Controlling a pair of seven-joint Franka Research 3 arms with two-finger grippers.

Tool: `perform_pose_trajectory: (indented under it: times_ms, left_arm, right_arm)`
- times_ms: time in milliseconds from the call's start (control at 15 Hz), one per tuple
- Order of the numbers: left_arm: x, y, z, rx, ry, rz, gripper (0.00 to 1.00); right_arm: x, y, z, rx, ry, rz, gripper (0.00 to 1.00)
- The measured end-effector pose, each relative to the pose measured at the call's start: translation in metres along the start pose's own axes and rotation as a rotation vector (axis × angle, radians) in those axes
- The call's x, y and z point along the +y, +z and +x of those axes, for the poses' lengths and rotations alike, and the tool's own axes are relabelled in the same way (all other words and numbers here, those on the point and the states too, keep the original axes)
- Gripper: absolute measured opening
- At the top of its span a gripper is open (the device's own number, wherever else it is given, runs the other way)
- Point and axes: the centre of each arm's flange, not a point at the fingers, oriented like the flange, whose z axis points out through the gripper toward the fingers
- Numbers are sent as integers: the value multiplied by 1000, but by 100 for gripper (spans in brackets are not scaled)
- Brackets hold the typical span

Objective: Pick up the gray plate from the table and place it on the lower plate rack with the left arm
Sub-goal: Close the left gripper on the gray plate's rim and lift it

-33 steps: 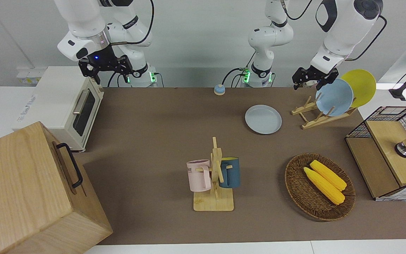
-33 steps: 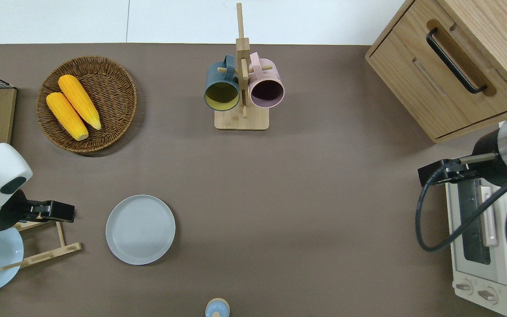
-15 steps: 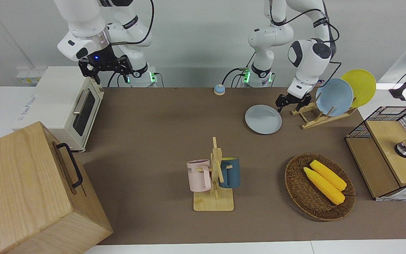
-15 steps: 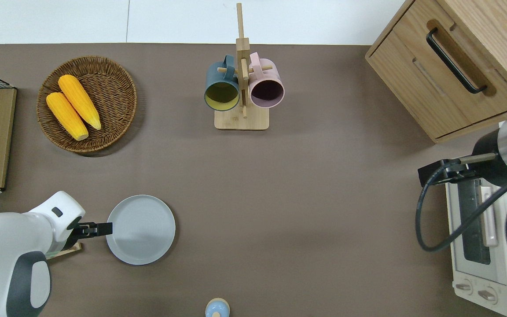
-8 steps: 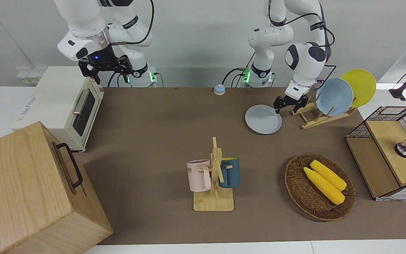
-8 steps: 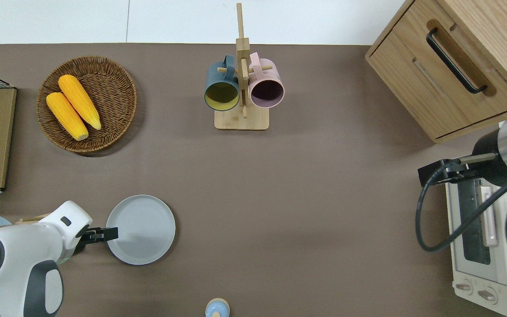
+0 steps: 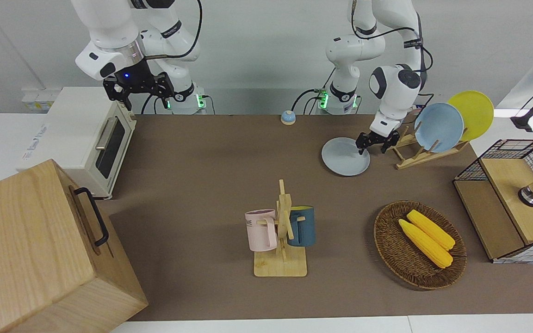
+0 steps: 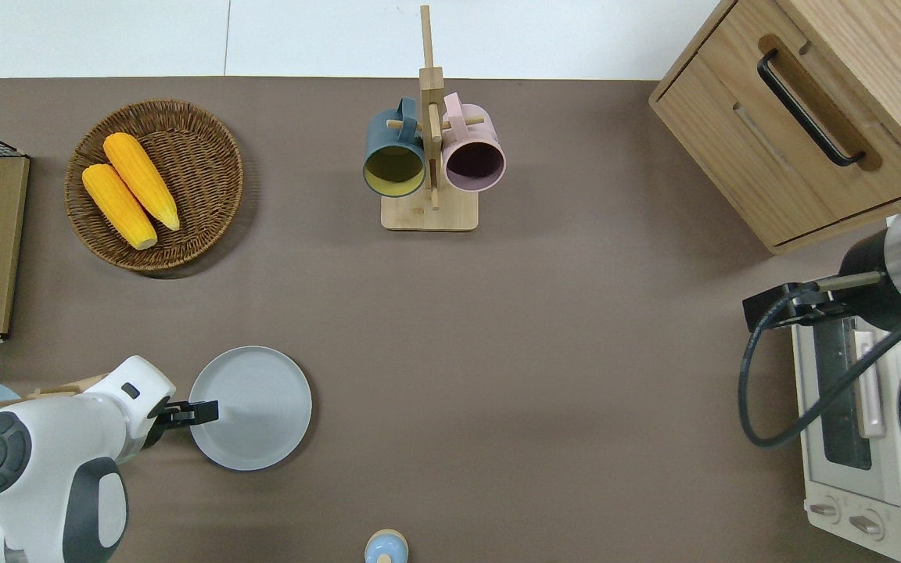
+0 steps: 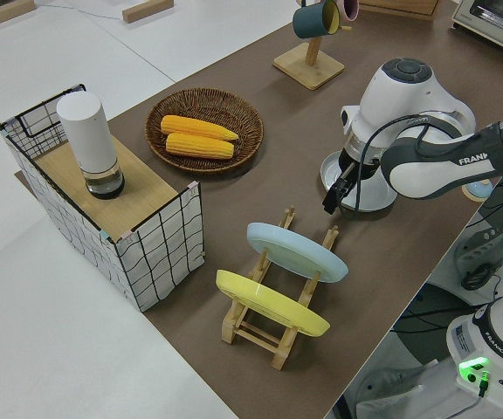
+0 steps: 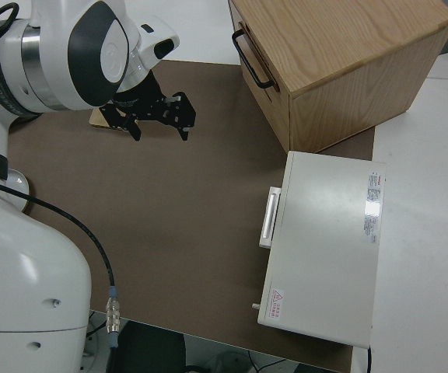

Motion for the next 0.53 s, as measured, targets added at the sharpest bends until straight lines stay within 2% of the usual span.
perform_pose_trajectory:
  times_ms: [267,333,467,533]
  left_arm:
    - [2,9,1,-4,2,-2,96]
    - [2,10,2,-3,1,-3,87]
    - [2,11,2,-3,1,-3,63]
    - [2,11,2,-2,1,-3,55]
  right_arm:
    - [0,0,0,0,0,0,99]
    - [0,0,0,0,0,0,99]
    - [0,0,0,0,0,0,99]
    - [0,0,0,0,0,0,99]
